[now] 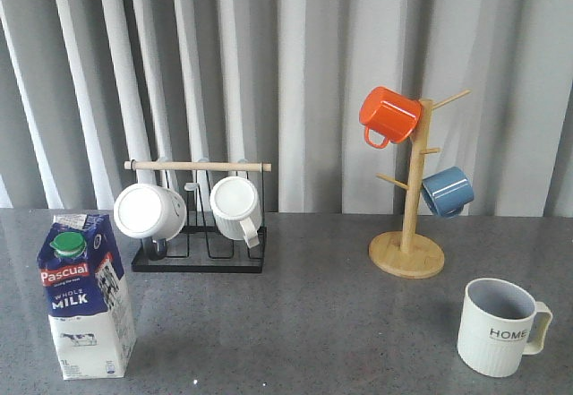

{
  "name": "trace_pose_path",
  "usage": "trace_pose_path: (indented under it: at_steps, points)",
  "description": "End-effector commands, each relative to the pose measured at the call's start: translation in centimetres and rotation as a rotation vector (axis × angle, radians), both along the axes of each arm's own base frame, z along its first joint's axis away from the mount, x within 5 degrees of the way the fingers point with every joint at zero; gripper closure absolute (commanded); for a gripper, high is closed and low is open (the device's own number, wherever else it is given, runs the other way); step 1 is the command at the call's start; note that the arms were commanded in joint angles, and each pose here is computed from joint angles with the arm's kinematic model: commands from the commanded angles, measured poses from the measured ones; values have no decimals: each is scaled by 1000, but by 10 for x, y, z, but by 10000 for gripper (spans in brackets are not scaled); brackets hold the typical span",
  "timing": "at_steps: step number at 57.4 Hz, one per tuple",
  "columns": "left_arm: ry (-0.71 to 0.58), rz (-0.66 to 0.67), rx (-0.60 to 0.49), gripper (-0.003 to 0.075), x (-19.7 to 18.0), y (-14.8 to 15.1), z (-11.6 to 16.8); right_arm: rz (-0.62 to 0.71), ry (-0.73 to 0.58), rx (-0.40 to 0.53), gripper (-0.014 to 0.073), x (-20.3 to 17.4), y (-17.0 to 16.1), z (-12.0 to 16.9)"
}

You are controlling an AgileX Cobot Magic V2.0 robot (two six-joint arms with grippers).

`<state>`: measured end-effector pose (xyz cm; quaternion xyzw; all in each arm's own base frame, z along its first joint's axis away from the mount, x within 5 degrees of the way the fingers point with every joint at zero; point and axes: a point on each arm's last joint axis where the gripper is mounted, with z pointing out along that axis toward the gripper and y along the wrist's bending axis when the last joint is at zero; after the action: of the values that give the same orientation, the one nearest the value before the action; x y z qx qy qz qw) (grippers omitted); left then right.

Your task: Place milk next to cup

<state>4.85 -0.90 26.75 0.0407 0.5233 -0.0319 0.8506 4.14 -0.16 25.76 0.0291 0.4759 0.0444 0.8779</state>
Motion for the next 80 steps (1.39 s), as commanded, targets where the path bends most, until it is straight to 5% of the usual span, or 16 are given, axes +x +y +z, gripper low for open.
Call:
trace_pose_path:
  at_steps: [1,8,14,26,43,51,68,80]
  points:
    - [-9,27,6,727,3,2,50,-37,-34,65,606,2,-6,41]
    - [147,73,31,727,34,5,89,-132,200,-121,606,41,-5,76]
    - [224,67,15,727,69,5,108,-141,320,-131,604,77,-5,95]
    - [362,29,-103,727,110,4,100,-155,437,-202,603,116,-2,81]
    - [416,45,-98,704,112,5,95,-95,610,-239,577,132,3,60]
    - [425,50,-80,601,115,5,93,-99,603,-239,459,132,3,61]
    - [499,52,-92,222,131,5,80,-102,641,-251,-31,141,3,53]
    - [510,53,-92,197,133,5,79,-96,650,-244,-88,142,3,52]
